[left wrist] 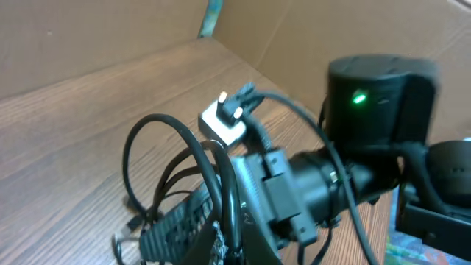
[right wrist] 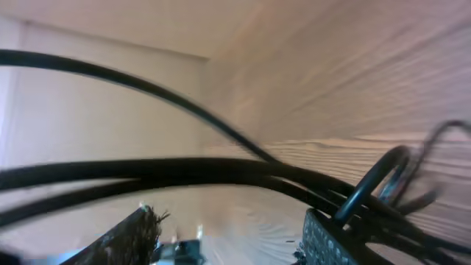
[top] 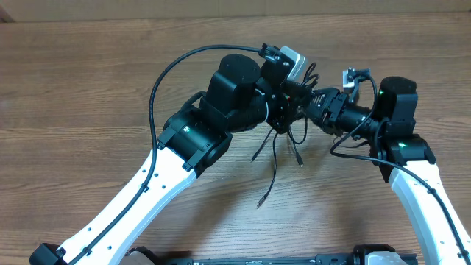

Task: Untangle cables

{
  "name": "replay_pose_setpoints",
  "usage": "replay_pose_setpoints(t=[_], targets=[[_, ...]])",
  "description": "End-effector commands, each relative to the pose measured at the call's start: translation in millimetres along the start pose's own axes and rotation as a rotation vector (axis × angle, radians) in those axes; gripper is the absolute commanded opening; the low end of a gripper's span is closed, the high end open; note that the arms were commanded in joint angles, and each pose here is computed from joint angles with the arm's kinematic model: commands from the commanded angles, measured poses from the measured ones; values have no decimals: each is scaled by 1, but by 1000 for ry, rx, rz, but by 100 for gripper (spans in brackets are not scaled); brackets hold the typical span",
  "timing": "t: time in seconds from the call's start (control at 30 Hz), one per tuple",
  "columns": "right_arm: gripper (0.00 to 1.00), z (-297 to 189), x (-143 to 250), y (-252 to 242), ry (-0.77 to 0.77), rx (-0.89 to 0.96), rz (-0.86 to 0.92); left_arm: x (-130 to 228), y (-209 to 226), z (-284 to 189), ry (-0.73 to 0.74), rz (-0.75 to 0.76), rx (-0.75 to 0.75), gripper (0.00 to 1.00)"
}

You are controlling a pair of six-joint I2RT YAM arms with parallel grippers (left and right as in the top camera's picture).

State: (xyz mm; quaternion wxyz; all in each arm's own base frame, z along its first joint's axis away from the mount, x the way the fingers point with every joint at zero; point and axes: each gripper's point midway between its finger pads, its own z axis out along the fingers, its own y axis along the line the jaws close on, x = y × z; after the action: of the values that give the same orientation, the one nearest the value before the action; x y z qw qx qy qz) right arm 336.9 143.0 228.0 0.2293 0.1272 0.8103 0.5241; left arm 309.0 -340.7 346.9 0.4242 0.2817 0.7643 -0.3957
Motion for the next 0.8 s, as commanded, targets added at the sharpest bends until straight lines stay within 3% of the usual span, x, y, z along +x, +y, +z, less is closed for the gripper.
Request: replay_pose_setpoints(t=[0.0,0.07,0.3,0.4,0.5,0.63,0.77], targets=[[64,-2,-13,-26,-92,146,-5,-12,-29,-6,-31,34,147,4],[67,-7,-22,-47,-160,255,21,-17,-61,-14,-42,75,326,4],[73,-15,-20,-71,-176,378,2,-37,-101,-40,-119,169,549,4],[73,-17,-13,-78,-148,413,-13,-49,-104,-49,-157,164,558,4],[73,-33,-15,-106,-202,577,20,-62,-102,-69,-206,198,570,4],[77,-50,-18,-128,-253,720,35,-89,-76,-111,-291,203,475,4],[81,-55,-20,-132,-266,737,48,-107,-51,-159,-358,216,388,4]])
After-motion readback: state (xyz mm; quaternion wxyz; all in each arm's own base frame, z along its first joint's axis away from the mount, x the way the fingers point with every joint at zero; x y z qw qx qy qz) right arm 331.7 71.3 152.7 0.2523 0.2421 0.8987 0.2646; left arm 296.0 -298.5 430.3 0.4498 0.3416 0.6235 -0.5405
